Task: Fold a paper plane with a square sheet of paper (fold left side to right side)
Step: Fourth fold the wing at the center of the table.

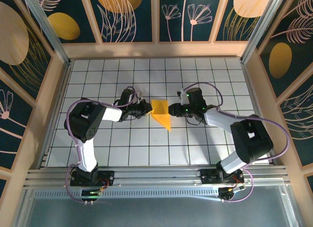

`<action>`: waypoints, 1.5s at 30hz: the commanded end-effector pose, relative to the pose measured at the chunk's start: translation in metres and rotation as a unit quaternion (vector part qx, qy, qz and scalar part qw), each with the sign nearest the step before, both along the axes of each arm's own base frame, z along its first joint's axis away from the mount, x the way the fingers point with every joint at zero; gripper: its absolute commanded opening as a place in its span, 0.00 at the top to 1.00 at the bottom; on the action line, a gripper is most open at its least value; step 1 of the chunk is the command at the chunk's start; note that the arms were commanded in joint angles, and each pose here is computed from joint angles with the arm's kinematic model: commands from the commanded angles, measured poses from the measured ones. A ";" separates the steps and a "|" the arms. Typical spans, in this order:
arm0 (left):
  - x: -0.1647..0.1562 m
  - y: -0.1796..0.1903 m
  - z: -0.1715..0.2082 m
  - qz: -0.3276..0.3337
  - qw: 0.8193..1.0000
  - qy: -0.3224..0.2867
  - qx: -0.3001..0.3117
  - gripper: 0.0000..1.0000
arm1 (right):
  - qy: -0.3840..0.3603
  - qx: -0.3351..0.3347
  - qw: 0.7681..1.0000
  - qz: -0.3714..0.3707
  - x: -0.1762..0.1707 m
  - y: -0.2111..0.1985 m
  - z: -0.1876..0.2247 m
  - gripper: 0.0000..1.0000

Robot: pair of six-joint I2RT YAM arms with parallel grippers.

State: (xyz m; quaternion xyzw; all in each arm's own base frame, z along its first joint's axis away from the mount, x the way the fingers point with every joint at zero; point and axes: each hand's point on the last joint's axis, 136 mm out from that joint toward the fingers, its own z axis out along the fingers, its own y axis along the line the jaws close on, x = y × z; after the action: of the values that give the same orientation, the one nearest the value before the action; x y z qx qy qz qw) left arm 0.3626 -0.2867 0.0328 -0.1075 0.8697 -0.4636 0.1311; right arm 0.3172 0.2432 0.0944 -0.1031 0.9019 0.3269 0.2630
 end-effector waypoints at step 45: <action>0.002 -0.013 0.044 0.010 1.000 -0.016 0.006 1.00 | -0.137 -0.376 0.915 -0.057 -0.043 0.039 -0.056 0.67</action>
State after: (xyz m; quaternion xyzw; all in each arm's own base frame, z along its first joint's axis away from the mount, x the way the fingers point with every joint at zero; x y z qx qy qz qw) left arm 0.3614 -0.2957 0.0576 -0.1218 0.8741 -0.4502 0.1361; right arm 0.2674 0.2786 0.0331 -0.2005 0.9232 -0.0609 0.3223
